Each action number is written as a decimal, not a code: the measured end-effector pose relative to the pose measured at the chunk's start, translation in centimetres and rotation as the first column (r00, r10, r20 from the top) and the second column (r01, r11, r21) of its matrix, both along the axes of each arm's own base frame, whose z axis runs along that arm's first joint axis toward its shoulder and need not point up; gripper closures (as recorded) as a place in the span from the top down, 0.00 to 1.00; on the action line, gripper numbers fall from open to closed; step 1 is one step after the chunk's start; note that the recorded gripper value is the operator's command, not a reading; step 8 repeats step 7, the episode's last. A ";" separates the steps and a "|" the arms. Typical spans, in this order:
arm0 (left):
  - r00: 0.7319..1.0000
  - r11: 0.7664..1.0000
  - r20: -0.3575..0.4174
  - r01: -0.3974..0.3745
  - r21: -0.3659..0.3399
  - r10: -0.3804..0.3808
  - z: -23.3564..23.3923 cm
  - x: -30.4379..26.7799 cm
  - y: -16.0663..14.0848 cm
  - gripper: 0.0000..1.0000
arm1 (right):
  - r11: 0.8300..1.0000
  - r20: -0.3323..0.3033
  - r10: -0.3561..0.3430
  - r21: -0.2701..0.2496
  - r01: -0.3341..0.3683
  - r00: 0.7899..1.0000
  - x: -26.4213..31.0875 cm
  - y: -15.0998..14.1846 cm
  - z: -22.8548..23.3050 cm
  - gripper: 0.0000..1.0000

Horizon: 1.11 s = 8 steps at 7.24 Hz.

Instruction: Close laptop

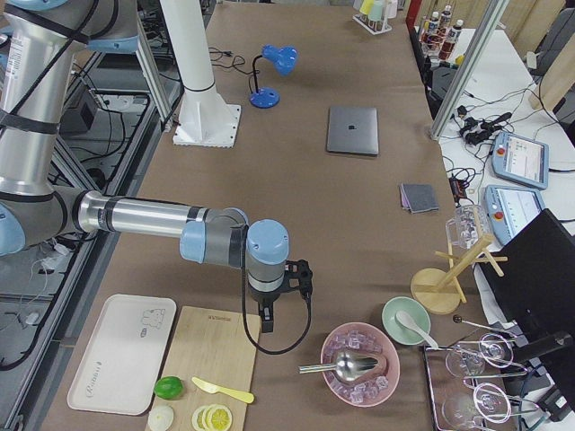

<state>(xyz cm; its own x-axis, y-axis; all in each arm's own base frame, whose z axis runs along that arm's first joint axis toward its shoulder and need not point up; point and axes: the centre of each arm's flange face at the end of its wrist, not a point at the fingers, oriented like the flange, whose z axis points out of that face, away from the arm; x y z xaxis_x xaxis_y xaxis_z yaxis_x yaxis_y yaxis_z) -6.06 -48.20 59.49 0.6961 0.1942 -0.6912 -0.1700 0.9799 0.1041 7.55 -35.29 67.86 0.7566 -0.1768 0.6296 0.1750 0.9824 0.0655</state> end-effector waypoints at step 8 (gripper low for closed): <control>1.000 1.000 0.017 -0.003 0.001 0.003 0.2 0.0 -0.1 0.98 | 1.000 0.011 -0.006 0.001 0.006 1.000 -0.3 -0.1 -0.1 1.00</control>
